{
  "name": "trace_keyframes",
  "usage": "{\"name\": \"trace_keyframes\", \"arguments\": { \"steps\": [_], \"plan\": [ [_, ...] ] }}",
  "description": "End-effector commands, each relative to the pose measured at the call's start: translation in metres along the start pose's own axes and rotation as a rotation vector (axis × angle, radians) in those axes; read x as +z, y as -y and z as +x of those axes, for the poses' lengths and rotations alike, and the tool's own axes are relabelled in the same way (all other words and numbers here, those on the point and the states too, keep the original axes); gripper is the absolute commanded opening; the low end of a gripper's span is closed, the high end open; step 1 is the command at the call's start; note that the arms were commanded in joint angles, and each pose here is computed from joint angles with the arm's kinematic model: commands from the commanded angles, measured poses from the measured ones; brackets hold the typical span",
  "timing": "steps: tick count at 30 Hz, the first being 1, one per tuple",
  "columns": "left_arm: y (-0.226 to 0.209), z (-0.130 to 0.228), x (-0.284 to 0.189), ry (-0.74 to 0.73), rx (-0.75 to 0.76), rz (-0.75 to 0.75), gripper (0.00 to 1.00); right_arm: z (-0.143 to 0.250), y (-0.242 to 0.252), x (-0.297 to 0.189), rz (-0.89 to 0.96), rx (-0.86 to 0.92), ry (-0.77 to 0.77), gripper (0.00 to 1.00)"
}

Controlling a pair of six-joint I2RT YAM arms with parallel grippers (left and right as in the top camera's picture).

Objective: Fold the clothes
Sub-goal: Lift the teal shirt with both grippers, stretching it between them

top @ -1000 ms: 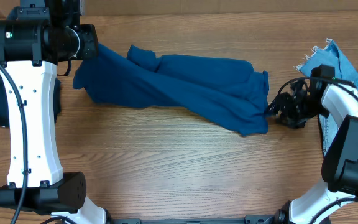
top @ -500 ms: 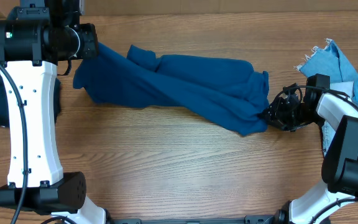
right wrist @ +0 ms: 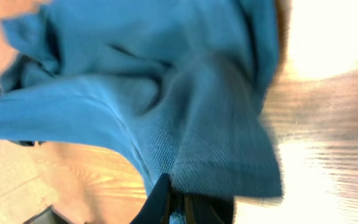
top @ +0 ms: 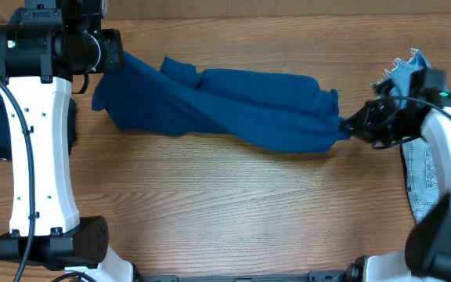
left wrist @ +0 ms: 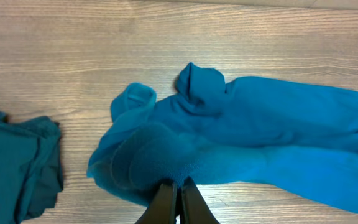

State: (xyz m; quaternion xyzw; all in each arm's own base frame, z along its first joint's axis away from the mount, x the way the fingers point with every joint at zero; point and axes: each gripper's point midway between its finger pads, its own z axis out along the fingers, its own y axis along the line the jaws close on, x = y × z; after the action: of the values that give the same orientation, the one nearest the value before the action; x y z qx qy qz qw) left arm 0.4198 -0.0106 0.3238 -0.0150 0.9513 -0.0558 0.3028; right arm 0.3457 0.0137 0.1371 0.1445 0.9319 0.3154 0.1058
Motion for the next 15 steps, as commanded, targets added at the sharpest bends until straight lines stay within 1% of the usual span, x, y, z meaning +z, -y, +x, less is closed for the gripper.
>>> {"name": "trace_keyframes", "arguments": {
  "steps": [1, 3, 5, 6, 7, 8, 9, 10, 11, 12, 13, 14, 15],
  "plan": [
    [0.005, -0.022, -0.027, 0.106, 0.068, -0.005, 0.04, -0.027, -0.049, -0.082, 0.025, -0.19, 0.264, 0.04],
    [0.006, -0.031, -0.04, 0.15, 0.072, -0.009, 0.04, -0.039, -0.055, -0.124, 0.13, -0.222, 0.419, 0.04],
    [0.004, -0.039, -0.051, 0.19, 0.072, -0.025, 0.04, -0.048, -0.042, -0.158, 0.289, -0.157, 0.567, 0.04],
    [0.002, -0.04, -0.054, 0.197, 0.071, -0.041, 0.04, -0.05, -0.029, -0.173, 0.377, -0.087, 0.631, 0.04],
    [-0.001, -0.041, -0.056, 0.204, 0.07, -0.061, 0.04, -0.051, -0.026, -0.181, 0.403, -0.049, 0.67, 0.04],
    [-0.005, -0.042, -0.057, 0.207, 0.069, -0.081, 0.04, -0.051, -0.041, -0.178, 0.342, -0.141, 0.657, 0.04],
    [-0.008, -0.042, -0.058, 0.208, 0.068, -0.098, 0.04, -0.05, -0.056, -0.173, 0.296, -0.29, 0.624, 0.04],
    [-0.009, -0.042, -0.058, 0.208, 0.077, -0.105, 0.04, -0.051, -0.059, -0.173, 0.285, -0.321, 0.627, 0.04],
    [-0.009, -0.042, -0.058, 0.208, 0.085, -0.105, 0.04, -0.053, -0.061, -0.174, 0.255, -0.282, 0.639, 0.04],
    [-0.009, -0.042, -0.058, 0.208, 0.085, -0.106, 0.04, -0.048, -0.077, -0.169, 0.182, -0.373, 0.612, 0.04],
    [-0.01, -0.041, -0.058, 0.206, 0.085, -0.113, 0.04, -0.039, -0.095, -0.162, 0.115, -0.558, 0.57, 0.04],
    [-0.011, -0.042, -0.059, 0.208, 0.088, -0.118, 0.04, -0.045, -0.086, -0.166, 0.165, -0.511, 0.589, 0.04],
    [-0.012, -0.043, -0.06, 0.213, 0.086, -0.128, 0.04, -0.056, -0.058, -0.178, 0.287, -0.28, 0.658, 0.04]
  ]
}}
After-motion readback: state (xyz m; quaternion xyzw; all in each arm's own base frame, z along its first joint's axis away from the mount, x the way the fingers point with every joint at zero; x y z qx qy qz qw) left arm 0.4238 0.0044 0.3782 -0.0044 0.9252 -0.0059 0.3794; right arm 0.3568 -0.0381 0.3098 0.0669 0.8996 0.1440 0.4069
